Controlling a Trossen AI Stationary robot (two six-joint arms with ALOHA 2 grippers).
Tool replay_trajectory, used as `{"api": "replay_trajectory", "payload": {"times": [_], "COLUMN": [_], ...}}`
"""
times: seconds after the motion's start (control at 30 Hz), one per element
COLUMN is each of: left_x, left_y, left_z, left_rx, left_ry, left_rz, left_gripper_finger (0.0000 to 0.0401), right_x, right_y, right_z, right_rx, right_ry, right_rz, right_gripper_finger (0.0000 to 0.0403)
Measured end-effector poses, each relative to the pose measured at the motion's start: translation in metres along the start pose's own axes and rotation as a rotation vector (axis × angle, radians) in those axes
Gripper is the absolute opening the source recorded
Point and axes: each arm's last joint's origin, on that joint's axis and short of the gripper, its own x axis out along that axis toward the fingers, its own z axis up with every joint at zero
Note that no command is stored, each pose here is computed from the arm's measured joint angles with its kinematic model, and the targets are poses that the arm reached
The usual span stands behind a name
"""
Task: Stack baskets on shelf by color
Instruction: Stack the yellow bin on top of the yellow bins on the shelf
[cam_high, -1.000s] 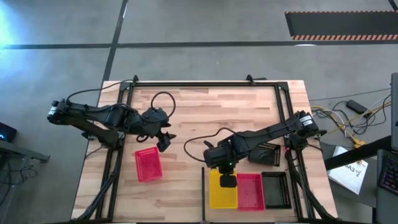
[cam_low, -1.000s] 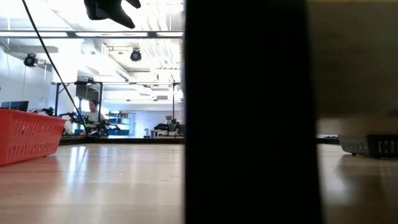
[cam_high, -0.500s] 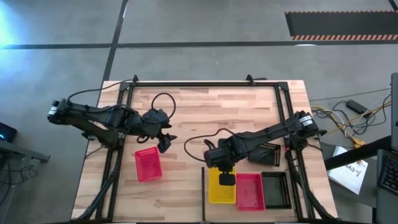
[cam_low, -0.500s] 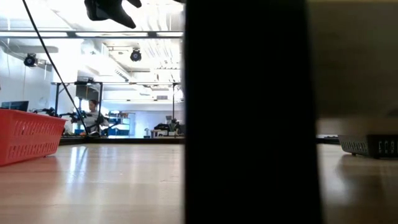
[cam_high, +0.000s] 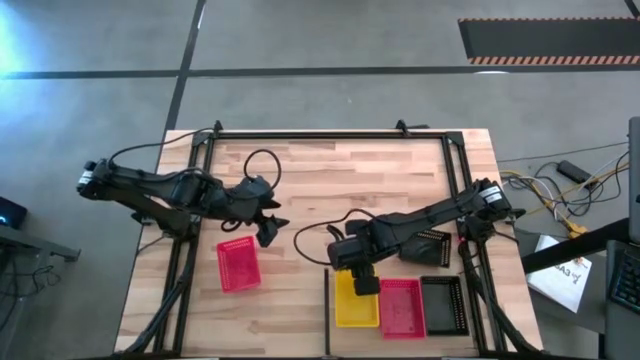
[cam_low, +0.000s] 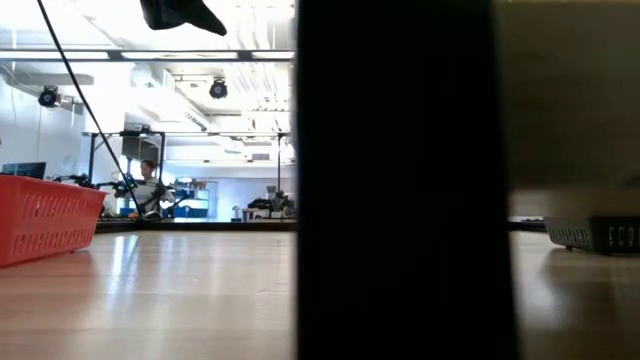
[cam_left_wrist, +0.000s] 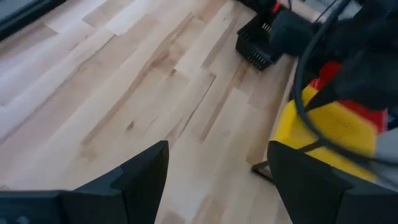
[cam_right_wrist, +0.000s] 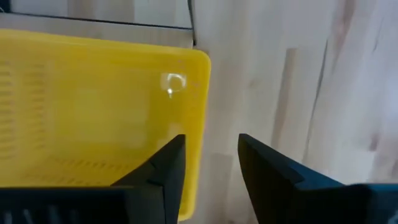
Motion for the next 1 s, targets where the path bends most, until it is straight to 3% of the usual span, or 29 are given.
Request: {"api": "replay_trajectory", "payload": {"times": [0.3, 0.53, 0.67, 0.73, 0.83, 1.0], "left_x": [0.013, 0.024, 0.03, 0.033, 0.035, 0.036], "left_y": [-0.015, -0.032, -0.038, -0.04, -0.041, -0.041], "left_z": [0.0, 0.0, 0.004, 0.004, 0.004, 0.003], "left_rx": [-0.117, -0.147, -0.164, -0.168, -0.174, -0.189], "left_ry": [-0.023, -0.064, -0.102, -0.109, -0.108, -0.112], "left_rz": [-0.046, -0.118, -0.151, -0.155, -0.153, -0.143], "left_gripper_finger": [0.0258, 0.0258, 0.0258, 0.0258, 0.0258, 0.0258], "right_x": [0.024, -0.007, -0.014, -0.008, 0.01, 0.037], "right_y": [-0.012, -0.01, -0.017, -0.025, -0.037, -0.04], "right_z": [-0.014, -0.018, -0.022, -0.024, -0.029, -0.032], "right_rx": [-0.042, -0.031, 0.011, 0.087, 0.157, 0.17], "right_ry": [0.042, -0.099, -0.132, -0.127, -0.065, -0.031], "right_rz": [-0.013, 0.072, -0.045, -0.105, -0.108, -0.006], "right_gripper_finger": [0.0102, 0.0049, 0.0033, 0.0025, 0.0012, 0.0009]}}
